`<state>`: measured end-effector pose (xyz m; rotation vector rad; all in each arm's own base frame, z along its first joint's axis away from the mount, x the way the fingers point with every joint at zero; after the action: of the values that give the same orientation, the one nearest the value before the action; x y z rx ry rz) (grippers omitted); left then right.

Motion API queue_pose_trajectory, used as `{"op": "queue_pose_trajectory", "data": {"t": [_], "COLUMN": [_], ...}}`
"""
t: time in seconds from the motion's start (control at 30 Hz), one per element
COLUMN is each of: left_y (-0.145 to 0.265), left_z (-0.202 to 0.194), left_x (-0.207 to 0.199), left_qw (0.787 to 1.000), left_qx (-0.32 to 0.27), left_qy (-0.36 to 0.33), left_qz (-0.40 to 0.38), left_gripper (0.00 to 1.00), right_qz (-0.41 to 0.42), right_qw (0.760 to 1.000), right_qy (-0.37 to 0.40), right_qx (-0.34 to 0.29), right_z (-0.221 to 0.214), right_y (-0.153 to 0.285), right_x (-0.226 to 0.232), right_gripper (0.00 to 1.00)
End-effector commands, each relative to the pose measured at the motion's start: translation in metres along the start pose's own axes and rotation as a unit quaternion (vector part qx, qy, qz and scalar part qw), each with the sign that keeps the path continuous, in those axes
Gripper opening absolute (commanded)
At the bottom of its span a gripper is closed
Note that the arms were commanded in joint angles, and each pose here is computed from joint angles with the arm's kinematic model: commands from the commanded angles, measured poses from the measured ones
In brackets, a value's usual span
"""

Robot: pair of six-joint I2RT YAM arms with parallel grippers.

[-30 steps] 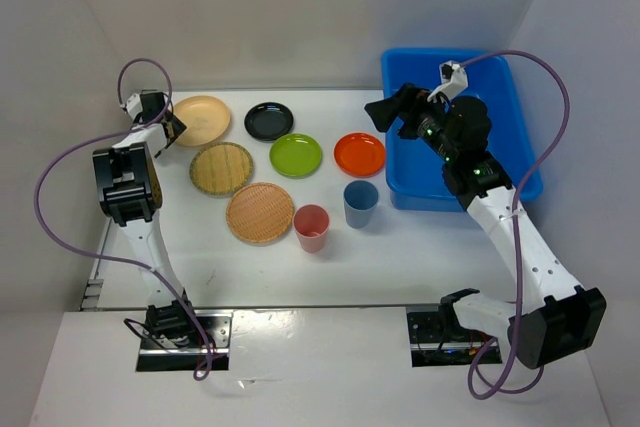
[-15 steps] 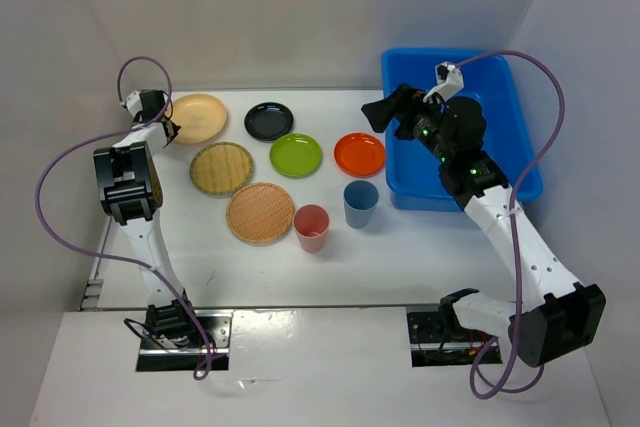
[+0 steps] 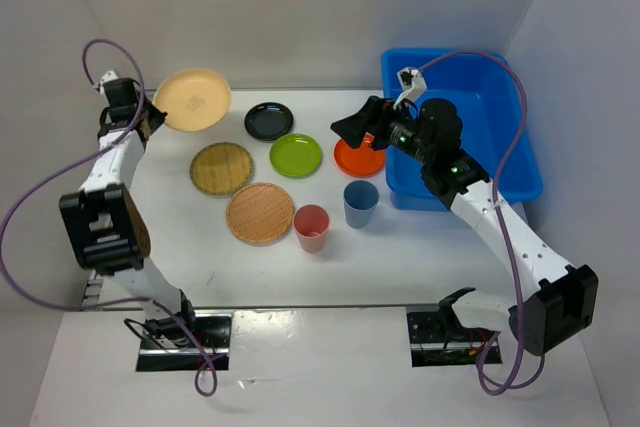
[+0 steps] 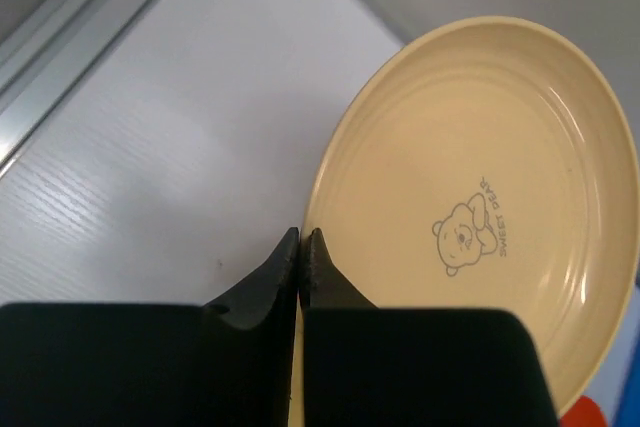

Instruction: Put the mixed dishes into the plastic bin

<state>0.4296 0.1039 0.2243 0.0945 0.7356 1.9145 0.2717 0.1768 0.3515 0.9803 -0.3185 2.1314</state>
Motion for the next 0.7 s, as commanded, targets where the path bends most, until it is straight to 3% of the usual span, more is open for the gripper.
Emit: {"op": "queue_pose_trajectory", "data": {"t": [0.0,0.27,0.43,0.5,0.67], "left_y": [0.079,0.182,0.217,0.226,0.245], "left_z": [0.047,0.032,0.018,0.008,-0.014], "left_x": [-0.014,-0.043,-0.047,-0.047,-0.060], "left_qw": [0.990,0.954,0.939,0.933,0.917], "left_qx": [-0.100,-0.088,-0.094,-0.086,-0.061], "left_qy": [-0.005,-0.024,-0.053,-0.067,-0.086], "left_qz": [-0.100,-0.285,-0.327,-0.343,-0.385], "left_gripper": [0.00,0.00,0.00,0.00,0.00], "right_qz": [0.051,0.090,0.126,0.176,0.167], "right_qw": [0.998,0.996,0.992,0.984,0.986], "right_qy": [0.012,-0.009,-0.002,0.014,0.006], "right_qx": [-0.017,-0.021,-0.014,0.004,0.013], "right_z": [0.011,0.018,0.019,0.011,-0.013], "right_y": [-0.002,-0.006,-0.004,0.000,-0.013], "right_x": [0.022,0.040,0.048,0.054,0.058], "right_gripper": [1.00,1.00,1.00,1.00,1.00]}}
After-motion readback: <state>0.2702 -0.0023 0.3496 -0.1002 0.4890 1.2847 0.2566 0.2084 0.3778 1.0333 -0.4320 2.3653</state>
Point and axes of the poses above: each gripper's point midway between its finger pads, its own y axis back along the fingers, its own x axis along the line the jaws close on, z = x × y, the point moved 9 cm from there along y, back along the fingers, and after that the axes turned 14 degrees about -y, right-handed, at the moved point
